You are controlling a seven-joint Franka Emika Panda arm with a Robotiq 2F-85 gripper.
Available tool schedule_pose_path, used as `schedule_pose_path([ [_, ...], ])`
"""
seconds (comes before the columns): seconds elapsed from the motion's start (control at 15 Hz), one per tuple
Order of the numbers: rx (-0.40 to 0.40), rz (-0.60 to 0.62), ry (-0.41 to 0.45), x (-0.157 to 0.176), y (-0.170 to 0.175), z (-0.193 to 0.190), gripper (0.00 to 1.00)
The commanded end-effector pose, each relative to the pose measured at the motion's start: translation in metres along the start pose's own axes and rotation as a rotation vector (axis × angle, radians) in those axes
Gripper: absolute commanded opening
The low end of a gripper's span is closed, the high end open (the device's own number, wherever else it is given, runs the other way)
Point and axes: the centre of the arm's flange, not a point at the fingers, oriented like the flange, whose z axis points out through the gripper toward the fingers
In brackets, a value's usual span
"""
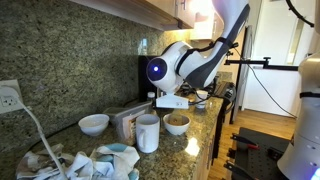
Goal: Use the wooden spoon to mix the contents in the bowl
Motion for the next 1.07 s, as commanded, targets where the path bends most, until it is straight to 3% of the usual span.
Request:
schedule_pose_path([
  [0.0,-0.012,0.027,-0.016,0.007,-0.012,0.008,0.07],
  [0.6,-0.053,0.016,0.067,0.017,-0.017,0.018,0.07],
  [1.0,-0.018,-0.057,-0.001,0.009,-0.025,0.009,0.07],
])
